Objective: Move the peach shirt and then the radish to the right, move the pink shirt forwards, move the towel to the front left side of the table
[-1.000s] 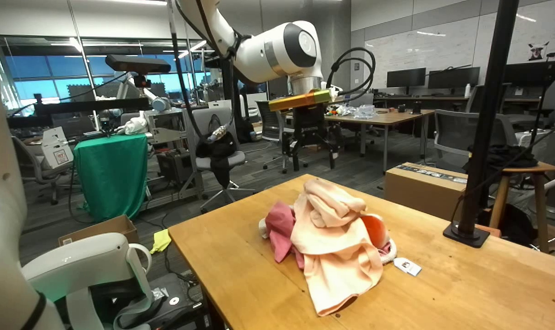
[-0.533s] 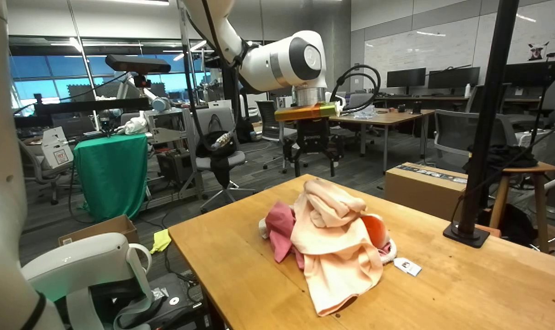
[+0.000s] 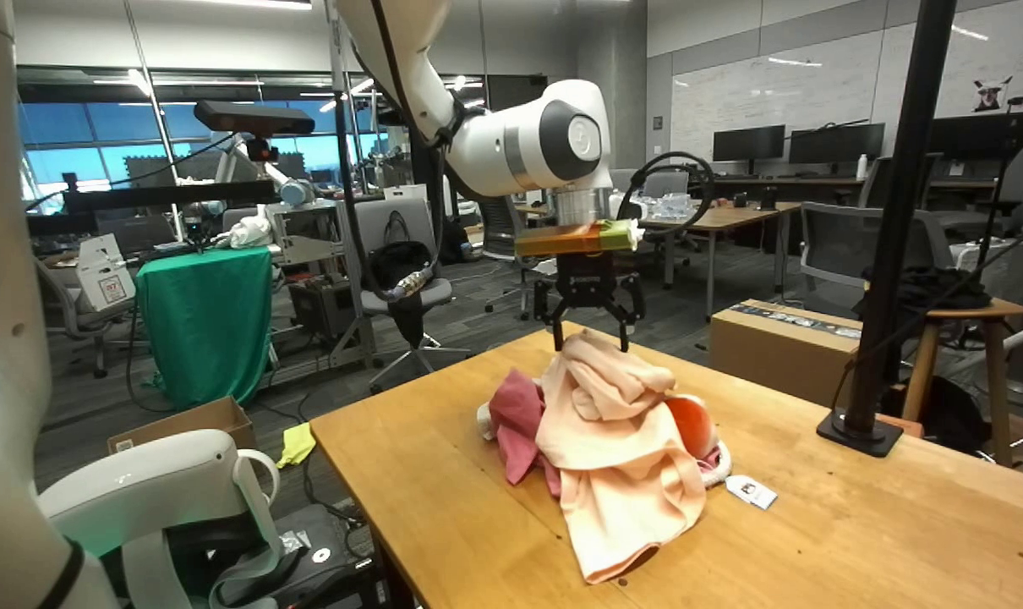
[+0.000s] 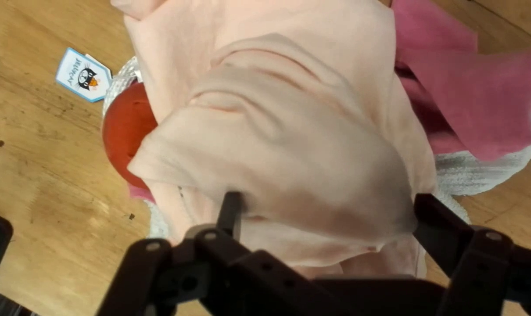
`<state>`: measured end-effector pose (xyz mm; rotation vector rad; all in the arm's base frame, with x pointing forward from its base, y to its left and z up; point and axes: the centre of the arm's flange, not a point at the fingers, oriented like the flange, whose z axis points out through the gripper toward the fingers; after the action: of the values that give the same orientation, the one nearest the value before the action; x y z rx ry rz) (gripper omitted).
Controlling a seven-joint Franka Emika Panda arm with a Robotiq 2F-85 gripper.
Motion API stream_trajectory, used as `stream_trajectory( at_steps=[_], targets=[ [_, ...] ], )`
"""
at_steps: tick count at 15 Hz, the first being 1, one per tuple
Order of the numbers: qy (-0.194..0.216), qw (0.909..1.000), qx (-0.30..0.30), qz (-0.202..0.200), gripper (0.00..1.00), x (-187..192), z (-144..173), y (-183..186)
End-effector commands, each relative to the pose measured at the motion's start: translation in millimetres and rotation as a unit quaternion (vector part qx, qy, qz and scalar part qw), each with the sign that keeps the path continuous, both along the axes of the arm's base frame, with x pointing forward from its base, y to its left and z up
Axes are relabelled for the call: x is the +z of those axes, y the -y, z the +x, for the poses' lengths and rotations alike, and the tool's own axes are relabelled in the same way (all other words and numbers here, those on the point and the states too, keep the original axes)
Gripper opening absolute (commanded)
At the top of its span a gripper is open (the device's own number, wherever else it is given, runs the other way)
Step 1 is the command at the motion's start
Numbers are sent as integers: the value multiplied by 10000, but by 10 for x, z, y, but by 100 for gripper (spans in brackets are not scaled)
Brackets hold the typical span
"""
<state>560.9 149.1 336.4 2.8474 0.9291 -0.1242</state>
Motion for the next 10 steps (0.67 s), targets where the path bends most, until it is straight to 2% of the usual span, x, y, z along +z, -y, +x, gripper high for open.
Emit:
stream_trajectory(
  at_steps=[1,3,4,5,10],
  targets=[
    [180,9997,95,-164,100,-193,-54,101],
    [200,9993,152,-274,100,-270,-72,131],
    [214,9991,199,-313,91,-287,-81,139],
    [237,9989,216,-349,74,-307,-85,145],
    [291,9982,251,-465,34,-233,-112,138]
  ],
)
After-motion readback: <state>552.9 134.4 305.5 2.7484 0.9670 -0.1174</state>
